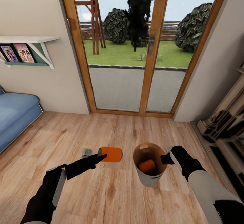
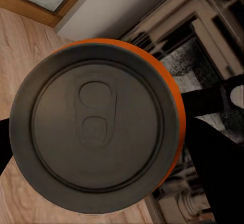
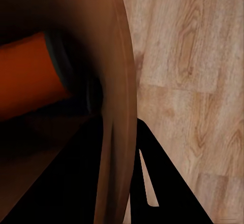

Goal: Put the three can of soda from the living room inside the tash can in the kitchen.

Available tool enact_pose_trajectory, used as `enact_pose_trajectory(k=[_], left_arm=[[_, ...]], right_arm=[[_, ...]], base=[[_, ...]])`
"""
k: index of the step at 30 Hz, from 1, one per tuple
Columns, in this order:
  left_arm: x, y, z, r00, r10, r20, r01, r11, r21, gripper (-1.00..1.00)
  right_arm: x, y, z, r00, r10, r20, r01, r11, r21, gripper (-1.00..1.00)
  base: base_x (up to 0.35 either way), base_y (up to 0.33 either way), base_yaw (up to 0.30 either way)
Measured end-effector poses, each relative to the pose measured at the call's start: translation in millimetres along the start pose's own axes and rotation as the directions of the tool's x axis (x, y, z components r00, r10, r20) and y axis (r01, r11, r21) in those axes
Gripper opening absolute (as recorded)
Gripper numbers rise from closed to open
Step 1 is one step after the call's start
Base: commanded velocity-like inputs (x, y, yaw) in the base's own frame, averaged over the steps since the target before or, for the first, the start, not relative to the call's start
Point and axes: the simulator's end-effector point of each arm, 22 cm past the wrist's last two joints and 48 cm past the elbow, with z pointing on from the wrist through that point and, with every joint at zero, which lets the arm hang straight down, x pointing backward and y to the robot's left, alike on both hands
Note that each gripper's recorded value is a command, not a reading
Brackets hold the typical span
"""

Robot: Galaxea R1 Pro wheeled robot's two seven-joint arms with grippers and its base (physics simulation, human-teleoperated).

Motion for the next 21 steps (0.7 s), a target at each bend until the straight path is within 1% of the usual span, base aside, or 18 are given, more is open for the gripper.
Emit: enact_pose_trajectory(k=[3,5,8,11,15,17,20,21], left_arm=[[0.2,-17.0,0.4,1.0,-0.01,0.0,0.01,0.997,0.075,-1.0],[2.7,-24.8,0.0,0.999,-0.034,-0.014,0.035,0.993,0.109,-1.0],[4.3,-28.6,-0.3,0.998,-0.053,-0.023,0.055,0.991,0.126,-1.0],[4.8,-29.5,-0.2,0.998,-0.058,-0.025,0.061,0.99,0.13,-1.0],[5.0,-30.2,-0.2,0.998,-0.062,-0.025,0.064,0.989,0.133,-1.0],[2.8,-33.0,0.0,0.997,-0.069,-0.016,0.071,0.987,0.145,-1.0],[-8.0,-40.7,-1.5,0.995,-0.099,0.026,0.092,0.979,0.184,-1.0],[-9.7,-41.8,-1.7,0.994,-0.104,0.033,0.096,0.977,0.19,-1.0]], right_arm=[[1.5,0.3,0.7,1.0,0.002,-0.003,-0.002,1.0,-0.001,-1.0],[2.0,0.4,1.0,1.0,0.002,-0.005,-0.002,1.0,-0.002,-1.0],[2.5,0.7,1.2,1.0,0.001,-0.006,-0.001,1.0,-0.002,-1.0],[2.8,4.4,1.5,1.0,-0.004,-0.007,0.004,1.0,-0.004,-1.0],[4.7,11.1,2.6,1.0,0.001,-0.011,-0.002,1.0,-0.018,-1.0],[16.1,12.0,8.1,0.999,-0.004,-0.035,0.004,1.0,-0.016,-1.0],[10.7,11.4,9.7,1.0,-0.008,-0.003,0.008,1.0,-0.013,-1.0],[12.9,12.4,11.2,1.0,-0.007,-0.005,0.007,1.0,-0.016,-1.0]], base=[[0.0,0.0,0.0],[0.0,0.0,0.0],[0.0,0.0,0.0],[0.0,0.0,0.0],[0.0,0.0,0.0],[0.0,0.0,0.0],[0.0,0.0,0.0],[0.0,0.0,0.0]])
